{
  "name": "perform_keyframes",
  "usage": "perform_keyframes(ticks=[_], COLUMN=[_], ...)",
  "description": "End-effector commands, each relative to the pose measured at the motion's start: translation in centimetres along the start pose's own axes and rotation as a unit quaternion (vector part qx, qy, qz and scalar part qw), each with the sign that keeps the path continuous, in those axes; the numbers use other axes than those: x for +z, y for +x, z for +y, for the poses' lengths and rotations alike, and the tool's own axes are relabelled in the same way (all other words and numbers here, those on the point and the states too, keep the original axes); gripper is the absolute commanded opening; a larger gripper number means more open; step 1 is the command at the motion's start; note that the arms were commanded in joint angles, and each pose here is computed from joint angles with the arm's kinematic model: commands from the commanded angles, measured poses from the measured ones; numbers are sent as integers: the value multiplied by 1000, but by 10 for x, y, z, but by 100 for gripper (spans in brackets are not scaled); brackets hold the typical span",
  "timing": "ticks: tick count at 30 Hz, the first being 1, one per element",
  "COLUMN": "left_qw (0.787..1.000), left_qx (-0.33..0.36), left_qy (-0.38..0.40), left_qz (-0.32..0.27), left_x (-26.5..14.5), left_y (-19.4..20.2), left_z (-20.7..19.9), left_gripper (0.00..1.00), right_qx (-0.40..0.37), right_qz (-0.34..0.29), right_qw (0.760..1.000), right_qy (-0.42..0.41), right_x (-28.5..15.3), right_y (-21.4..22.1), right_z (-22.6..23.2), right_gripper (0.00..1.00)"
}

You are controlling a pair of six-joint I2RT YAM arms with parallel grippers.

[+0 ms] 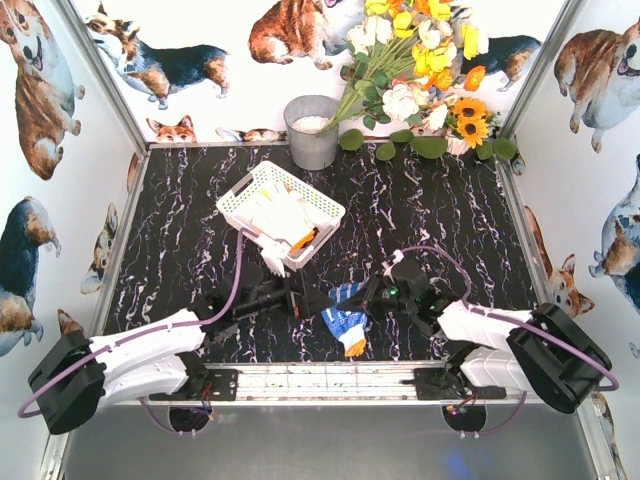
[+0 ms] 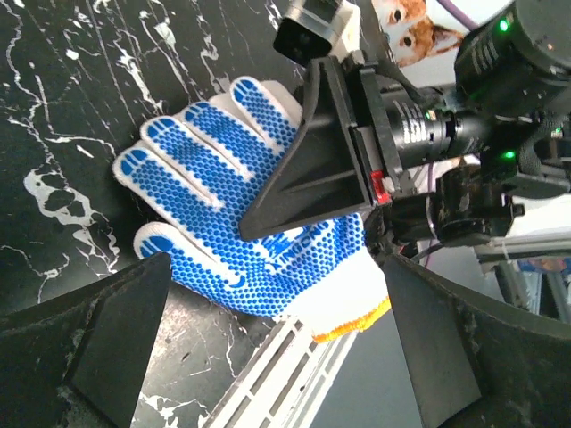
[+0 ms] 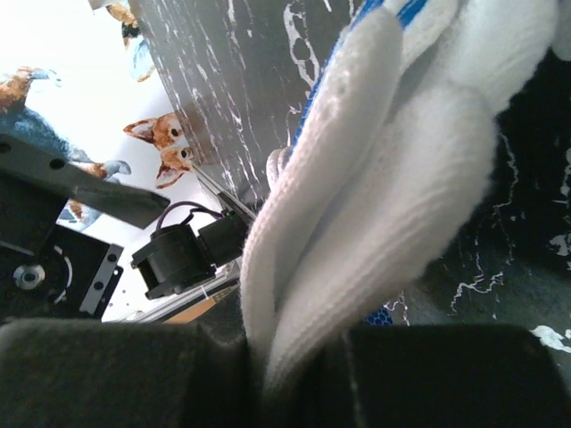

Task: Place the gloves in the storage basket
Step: Pick up the glove from the center of the board.

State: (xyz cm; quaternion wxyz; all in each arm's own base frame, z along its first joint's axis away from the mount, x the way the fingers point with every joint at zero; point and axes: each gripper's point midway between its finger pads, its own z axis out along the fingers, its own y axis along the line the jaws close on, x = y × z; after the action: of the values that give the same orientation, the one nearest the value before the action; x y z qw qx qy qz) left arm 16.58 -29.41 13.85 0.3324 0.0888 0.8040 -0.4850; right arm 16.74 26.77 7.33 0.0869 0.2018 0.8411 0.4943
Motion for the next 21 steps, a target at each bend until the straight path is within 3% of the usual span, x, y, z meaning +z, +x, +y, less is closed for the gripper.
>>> perform_keyframes(ticks=[1, 7, 21], left_qw=[999, 994, 965], left_qx=[-49, -101, -186], left_qy=[5, 45, 177], left_qz=[-11, -21, -43], left_x=[-2, 0, -14], left_y=[-5, -12, -49], left_z=[8, 2, -53], left_gripper=[100, 100, 100], right_qx=[-38, -69, -160], right_qz=[-5, 4, 40], right_qw=[998, 992, 964], right_qy=[-56, -105, -211], right_x=[-7, -22, -59], right_y=[-3, 3, 22], right_z=[36, 71, 152], right_gripper=[0, 0, 0])
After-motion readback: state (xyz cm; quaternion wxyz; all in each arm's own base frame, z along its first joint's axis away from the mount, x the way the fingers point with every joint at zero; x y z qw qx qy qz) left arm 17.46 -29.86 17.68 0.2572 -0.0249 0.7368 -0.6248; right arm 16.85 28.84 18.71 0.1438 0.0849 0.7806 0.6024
